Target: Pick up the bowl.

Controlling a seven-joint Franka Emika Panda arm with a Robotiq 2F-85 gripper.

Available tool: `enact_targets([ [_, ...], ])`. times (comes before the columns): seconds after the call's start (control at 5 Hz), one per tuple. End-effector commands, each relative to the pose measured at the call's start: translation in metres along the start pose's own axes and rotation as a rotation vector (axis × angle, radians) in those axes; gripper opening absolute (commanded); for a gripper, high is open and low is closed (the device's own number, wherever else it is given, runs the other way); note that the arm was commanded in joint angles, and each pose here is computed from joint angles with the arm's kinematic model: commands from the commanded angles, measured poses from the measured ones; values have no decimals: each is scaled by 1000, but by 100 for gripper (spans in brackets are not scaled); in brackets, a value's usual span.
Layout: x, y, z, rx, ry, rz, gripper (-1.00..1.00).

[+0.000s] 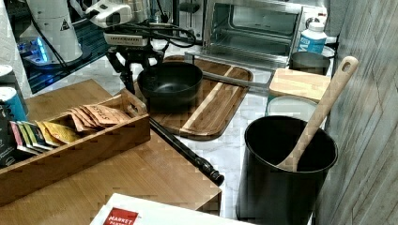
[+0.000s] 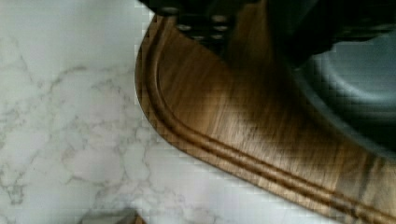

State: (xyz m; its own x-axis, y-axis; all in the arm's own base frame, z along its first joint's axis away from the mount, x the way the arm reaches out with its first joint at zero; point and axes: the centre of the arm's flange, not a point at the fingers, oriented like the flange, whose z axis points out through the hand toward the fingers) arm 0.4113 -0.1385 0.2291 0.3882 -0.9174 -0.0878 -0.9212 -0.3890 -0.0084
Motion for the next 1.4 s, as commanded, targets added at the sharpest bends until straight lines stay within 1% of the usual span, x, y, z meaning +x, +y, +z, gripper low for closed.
enact_targets([
  [0.2,-10,-31,-52,70,53,-112,-100],
  [0.4,-8,-51,-119,168,150,-68,-100],
  [0.6,-25,-85,-200,297,386,-130,-100],
  [0.8,-30,-114,-269,384,407,-246,-100],
  [1.0,-38,-146,-338,381,416,-439,-100],
  [1.2,-45,-169,-365,326,357,-689,-100],
  [1.4,-48,-179,-364,227,266,-917,-100],
])
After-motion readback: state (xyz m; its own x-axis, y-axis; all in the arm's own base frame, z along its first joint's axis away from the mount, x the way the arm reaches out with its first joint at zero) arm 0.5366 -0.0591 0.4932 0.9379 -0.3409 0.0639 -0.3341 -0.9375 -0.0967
